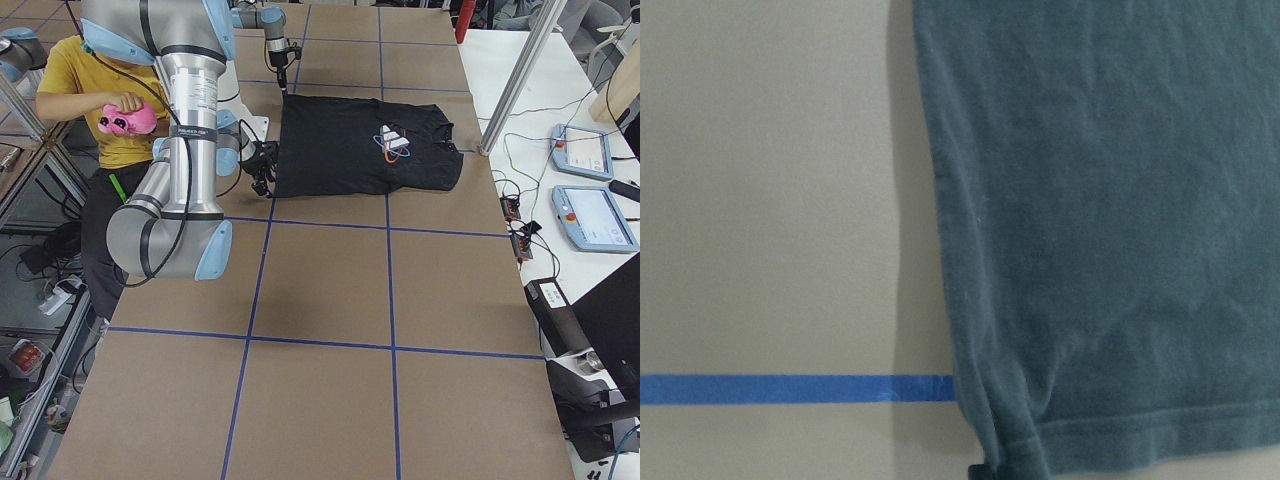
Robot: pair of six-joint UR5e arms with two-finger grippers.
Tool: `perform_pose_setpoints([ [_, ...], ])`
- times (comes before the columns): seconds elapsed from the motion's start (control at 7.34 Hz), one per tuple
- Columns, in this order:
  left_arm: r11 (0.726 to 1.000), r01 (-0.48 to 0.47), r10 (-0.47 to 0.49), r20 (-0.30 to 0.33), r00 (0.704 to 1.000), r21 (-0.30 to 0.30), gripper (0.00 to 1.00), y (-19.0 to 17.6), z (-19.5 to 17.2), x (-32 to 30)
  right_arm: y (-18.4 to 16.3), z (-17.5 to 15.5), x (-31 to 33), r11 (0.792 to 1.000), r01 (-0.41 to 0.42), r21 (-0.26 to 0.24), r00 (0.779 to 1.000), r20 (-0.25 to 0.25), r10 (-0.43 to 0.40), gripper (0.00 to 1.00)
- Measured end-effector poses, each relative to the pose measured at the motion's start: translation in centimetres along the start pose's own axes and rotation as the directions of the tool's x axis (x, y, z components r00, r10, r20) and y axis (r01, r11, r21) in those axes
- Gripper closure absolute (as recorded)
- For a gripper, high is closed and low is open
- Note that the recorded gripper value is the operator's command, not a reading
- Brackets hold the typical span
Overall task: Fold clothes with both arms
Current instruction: 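Grasp the hem corners with both grippers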
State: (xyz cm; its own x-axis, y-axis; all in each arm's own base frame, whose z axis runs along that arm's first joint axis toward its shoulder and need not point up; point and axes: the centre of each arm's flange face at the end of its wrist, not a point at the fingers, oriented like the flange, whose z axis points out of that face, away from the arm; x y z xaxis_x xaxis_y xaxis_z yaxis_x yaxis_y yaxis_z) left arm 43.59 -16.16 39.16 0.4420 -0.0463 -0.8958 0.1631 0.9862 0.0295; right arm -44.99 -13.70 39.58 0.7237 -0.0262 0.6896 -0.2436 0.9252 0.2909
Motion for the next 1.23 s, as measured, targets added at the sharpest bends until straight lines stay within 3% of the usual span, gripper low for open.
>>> perform_pose_setpoints([
  [0.95, 1.0, 0.0, 0.0, -0.001, 1.0, -0.001, 1.0, 0.0, 0.0, 0.1, -0.9, 1.2, 0.6, 1.0, 0.004, 0.024, 1.0, -0.025, -0.003, 0.56],
  [1.23, 1.0, -0.001, 0.001, -0.002, 1.0, -0.002, 1.0, 0.0, 0.0, 0.1, -0.7, 1.4, 0.6, 1.0, 0.005, 0.022, 1.0, -0.027, -0.005, 0.65],
])
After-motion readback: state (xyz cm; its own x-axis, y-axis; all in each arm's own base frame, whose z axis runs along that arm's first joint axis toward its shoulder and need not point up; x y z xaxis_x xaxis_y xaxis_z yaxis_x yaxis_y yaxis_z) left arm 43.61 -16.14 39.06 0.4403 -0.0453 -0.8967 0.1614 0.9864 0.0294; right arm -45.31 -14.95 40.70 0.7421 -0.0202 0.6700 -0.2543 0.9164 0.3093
